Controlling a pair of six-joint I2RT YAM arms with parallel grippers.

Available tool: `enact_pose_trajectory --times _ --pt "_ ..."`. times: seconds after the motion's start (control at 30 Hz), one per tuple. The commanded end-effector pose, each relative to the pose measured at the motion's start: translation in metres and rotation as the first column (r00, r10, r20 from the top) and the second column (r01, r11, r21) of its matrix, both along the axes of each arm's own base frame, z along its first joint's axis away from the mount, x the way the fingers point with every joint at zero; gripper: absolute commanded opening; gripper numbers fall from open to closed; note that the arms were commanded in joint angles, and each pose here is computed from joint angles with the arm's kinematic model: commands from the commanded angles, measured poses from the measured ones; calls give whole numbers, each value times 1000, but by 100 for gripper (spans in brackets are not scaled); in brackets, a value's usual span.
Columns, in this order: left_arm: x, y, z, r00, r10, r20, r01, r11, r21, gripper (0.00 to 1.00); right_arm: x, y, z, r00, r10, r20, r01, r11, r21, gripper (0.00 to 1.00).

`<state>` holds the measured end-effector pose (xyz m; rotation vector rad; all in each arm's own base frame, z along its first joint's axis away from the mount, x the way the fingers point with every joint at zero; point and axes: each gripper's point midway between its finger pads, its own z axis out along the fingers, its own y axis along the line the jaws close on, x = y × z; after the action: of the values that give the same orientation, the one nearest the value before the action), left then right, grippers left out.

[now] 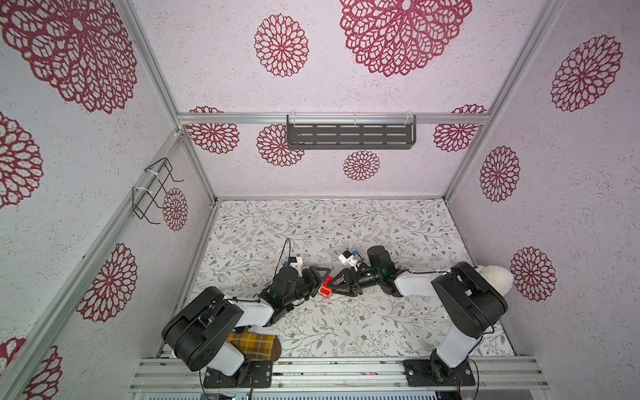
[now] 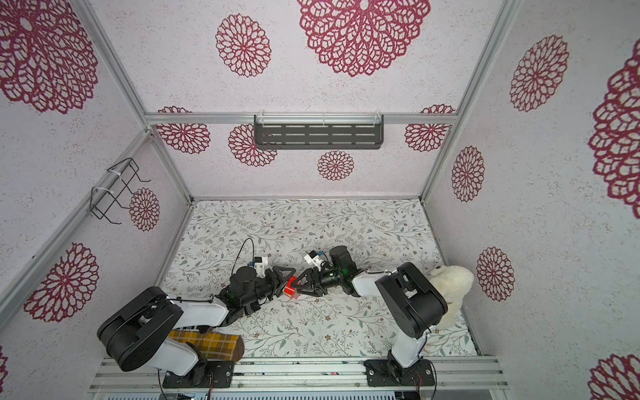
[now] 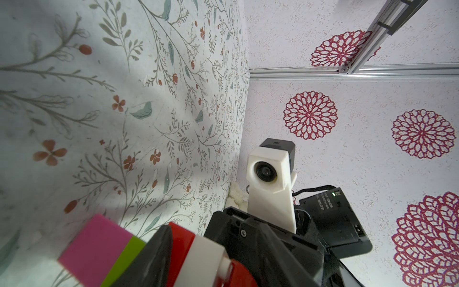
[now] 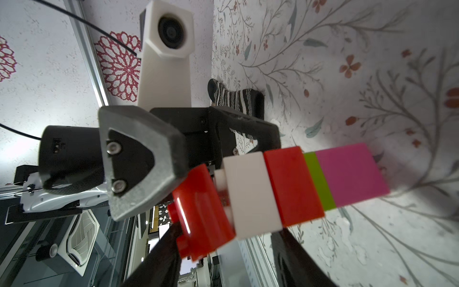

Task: Assemble an ice cream with lego
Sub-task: Assemble the lego brick with the lego brick.

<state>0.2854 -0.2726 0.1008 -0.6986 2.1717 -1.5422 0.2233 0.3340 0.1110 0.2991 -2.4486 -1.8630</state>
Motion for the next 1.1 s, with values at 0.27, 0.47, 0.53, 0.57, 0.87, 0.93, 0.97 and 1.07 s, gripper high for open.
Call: enact_pose_trajectory --times 0.27,0.47,0.53,0.57,0.87,0.93,0.97,1.07 --pt "-6 -27 17 995 -102 8 102 994 -49 59 28 5 2 995 -90 40 91 995 -29 59" --pt "-1 -39 27 993 -113 24 115 988 -100 59 44 -1 2 990 -140 23 141 989 -35 58" --pt "0 -41 28 993 -113 21 115 987 -112 60 51 -3 6 988 -154 15 155 988 -18 58" --pt "1 -42 28 993 -115 18 117 987 -114 60 54 -4 7 987 -160 6 160 987 -8 58" --pt "9 -34 21 997 -74 -26 70 990 -120 61 70 -10 -4 983 -184 -1 184 982 -48 54" --pt "12 -33 18 997 -72 -41 67 992 -111 61 74 -10 -9 983 -183 2 182 981 -70 53" --pt "14 -33 18 997 -69 -44 64 992 -109 61 76 -10 -12 983 -184 7 184 979 -85 53" --pt "17 -28 11 996 -52 -69 45 994 -98 61 80 -10 -19 982 -187 18 188 975 -119 51"
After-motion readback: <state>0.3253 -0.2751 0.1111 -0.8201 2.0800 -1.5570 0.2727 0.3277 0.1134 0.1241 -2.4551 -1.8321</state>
